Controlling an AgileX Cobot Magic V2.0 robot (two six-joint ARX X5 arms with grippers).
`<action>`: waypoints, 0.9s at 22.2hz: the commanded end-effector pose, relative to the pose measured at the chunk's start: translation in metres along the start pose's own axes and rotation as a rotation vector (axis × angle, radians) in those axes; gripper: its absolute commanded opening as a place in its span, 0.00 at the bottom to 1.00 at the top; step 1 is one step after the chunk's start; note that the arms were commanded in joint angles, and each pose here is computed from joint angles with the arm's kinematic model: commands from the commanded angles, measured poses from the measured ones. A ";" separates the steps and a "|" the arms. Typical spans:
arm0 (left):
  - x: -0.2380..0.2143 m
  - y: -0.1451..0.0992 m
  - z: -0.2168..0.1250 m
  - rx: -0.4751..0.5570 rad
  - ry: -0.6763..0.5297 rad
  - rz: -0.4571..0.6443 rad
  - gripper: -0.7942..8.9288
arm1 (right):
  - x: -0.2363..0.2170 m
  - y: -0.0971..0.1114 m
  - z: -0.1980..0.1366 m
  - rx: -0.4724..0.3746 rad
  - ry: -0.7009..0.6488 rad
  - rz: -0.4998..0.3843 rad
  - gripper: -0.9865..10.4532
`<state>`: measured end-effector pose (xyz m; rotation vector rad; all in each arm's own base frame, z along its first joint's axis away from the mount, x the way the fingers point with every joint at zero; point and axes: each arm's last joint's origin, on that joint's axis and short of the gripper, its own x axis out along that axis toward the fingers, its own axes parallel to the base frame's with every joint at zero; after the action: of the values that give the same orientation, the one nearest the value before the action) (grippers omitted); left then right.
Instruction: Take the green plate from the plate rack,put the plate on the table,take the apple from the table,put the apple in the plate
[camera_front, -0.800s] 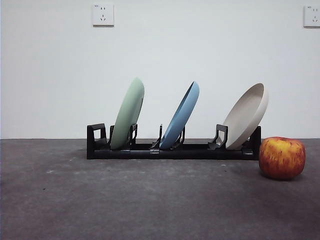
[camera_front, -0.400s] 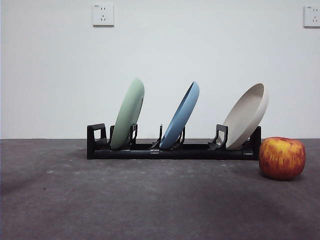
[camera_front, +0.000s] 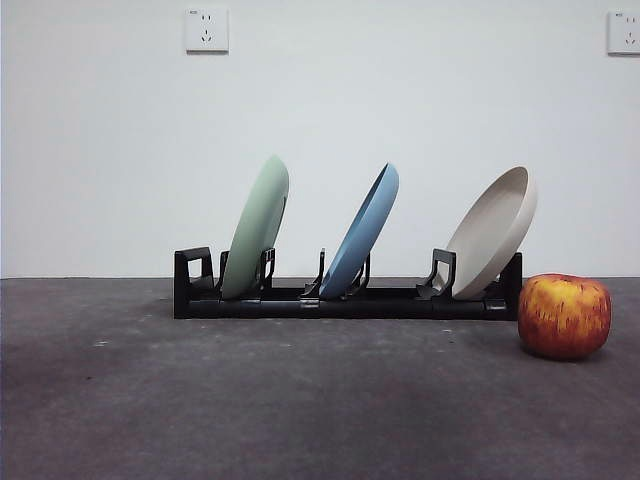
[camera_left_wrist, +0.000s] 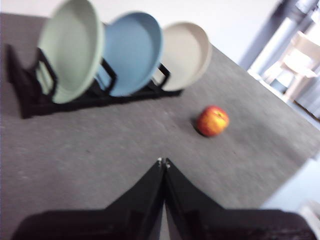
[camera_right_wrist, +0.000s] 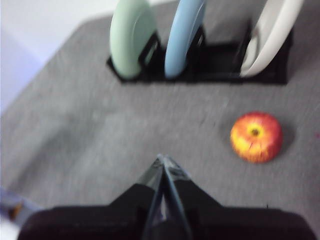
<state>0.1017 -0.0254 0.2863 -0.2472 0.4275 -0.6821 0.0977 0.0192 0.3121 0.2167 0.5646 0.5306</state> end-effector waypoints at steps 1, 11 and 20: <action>0.001 -0.001 0.006 0.047 0.051 -0.038 0.07 | -0.003 0.004 0.006 -0.095 0.090 0.017 0.08; -0.002 -0.005 0.006 0.046 0.193 -0.098 0.08 | -0.002 0.007 0.003 -0.114 0.295 0.041 0.08; -0.002 -0.004 0.007 0.021 0.189 -0.058 0.67 | 0.002 0.005 0.005 -0.073 0.315 0.036 0.69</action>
<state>0.1010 -0.0270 0.2933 -0.1775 0.6029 -0.7730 0.0999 0.0236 0.3152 0.0682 0.8524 0.6260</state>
